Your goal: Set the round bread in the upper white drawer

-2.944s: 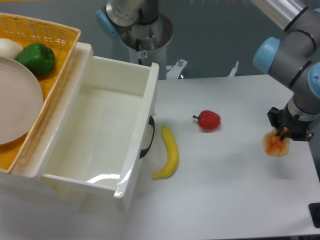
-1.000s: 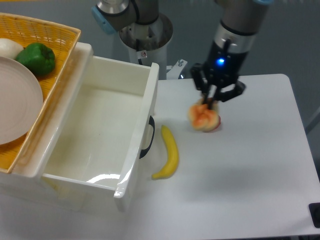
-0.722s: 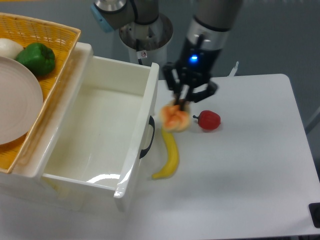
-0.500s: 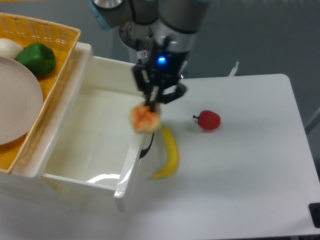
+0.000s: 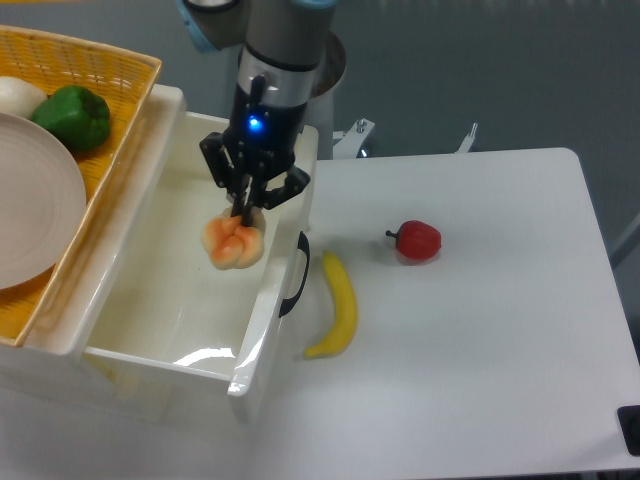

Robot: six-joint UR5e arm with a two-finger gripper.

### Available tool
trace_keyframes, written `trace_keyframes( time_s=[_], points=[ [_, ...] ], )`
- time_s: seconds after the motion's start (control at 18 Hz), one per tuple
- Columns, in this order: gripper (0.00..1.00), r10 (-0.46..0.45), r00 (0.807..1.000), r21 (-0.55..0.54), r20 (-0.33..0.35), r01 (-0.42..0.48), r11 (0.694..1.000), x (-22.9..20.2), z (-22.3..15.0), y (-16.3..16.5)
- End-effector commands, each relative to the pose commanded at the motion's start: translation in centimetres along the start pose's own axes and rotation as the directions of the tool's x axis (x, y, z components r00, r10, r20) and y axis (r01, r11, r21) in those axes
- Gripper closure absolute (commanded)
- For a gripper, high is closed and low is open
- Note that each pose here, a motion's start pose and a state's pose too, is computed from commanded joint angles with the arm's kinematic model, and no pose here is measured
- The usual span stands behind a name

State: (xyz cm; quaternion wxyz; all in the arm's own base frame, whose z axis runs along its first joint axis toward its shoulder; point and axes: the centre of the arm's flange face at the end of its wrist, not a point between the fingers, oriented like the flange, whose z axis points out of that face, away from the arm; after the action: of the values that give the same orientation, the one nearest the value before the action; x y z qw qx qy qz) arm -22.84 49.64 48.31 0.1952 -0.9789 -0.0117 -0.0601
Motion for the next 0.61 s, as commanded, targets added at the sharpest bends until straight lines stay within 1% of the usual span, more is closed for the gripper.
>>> trace_keyframes(
  time_s=[0.06,0.11,0.17,0.61],
  points=[
    [0.21,0.005,1.000,-0.012,-0.004,-0.006,1.000,0.34,0.63,0.20],
    [0.06,0.010,1.000,-0.018,-0.006,-0.010,1.000,0.62,0.87,0.21],
    [0.00,0.014,1.000,-0.022,-0.008,-0.014,1.000,0.79,1.09,0.18],
    [0.00,0.011,1.000,-0.025,0.002,-0.011,1.000,0.63,0.81,-0.18]
  ],
)
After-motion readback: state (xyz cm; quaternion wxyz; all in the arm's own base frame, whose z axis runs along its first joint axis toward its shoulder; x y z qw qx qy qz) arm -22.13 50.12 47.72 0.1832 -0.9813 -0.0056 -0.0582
